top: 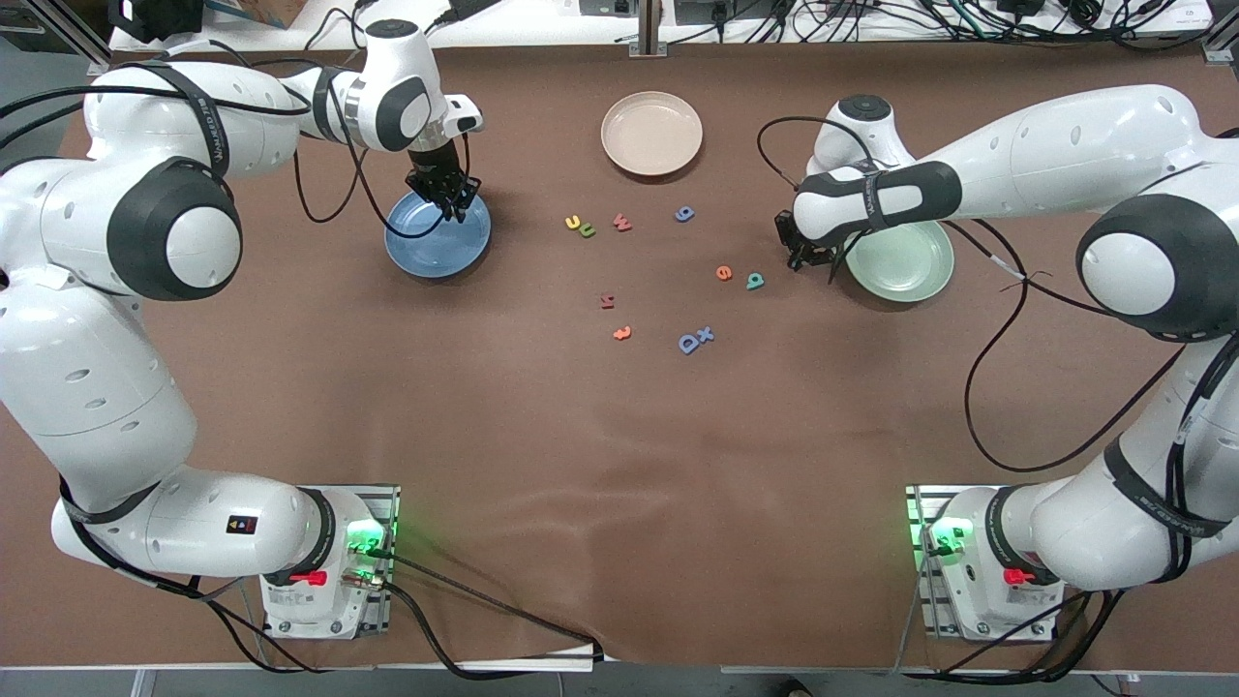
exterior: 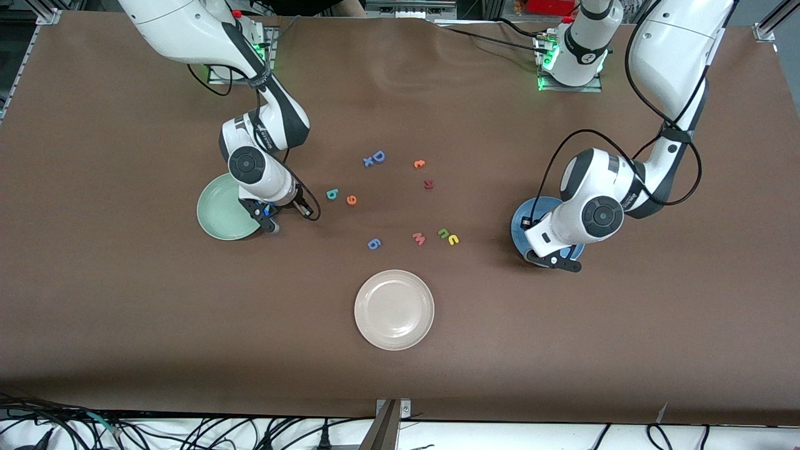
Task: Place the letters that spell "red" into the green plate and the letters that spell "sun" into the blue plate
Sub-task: 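Place the S in the blue plate and the i in the green plate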
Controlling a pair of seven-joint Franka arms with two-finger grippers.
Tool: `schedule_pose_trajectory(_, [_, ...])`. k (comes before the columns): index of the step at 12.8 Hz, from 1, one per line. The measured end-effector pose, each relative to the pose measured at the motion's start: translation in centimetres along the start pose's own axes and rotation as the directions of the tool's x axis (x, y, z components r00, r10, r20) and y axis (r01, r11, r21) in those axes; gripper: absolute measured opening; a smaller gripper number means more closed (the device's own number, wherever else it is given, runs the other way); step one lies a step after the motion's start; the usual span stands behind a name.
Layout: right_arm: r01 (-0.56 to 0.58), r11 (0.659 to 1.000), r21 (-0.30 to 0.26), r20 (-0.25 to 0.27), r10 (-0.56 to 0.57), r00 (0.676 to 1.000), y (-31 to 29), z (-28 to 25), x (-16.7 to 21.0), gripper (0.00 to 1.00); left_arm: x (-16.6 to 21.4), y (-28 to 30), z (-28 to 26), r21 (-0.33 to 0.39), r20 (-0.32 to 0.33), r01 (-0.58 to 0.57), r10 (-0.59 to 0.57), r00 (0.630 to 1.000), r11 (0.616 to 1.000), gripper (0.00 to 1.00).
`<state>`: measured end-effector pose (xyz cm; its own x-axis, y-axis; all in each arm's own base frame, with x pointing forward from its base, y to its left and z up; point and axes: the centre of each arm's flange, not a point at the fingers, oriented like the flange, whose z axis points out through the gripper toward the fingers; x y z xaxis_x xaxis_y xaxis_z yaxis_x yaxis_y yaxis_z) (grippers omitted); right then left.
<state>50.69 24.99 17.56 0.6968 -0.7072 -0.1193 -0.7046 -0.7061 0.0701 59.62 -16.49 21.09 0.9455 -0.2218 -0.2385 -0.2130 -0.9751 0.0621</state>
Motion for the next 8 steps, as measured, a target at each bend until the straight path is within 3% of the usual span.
schedule_pose_trajectory(4, [0.043,0.998,-0.043,0.011,-0.042,0.999,0.4,-0.7,0.7,0.1,0.1,0.0,0.5,-0.002,0.006,-0.001,0.001,1.0,1.0,0.58])
schedule_pose_trajectory(8, [0.151,0.981,-0.123,0.04,-0.147,0.988,1.9,-6.1,5.0,0.1,0.4,2.5,-0.5,-0.015,-0.017,-0.038,0.038,0.999,0.999,0.98])
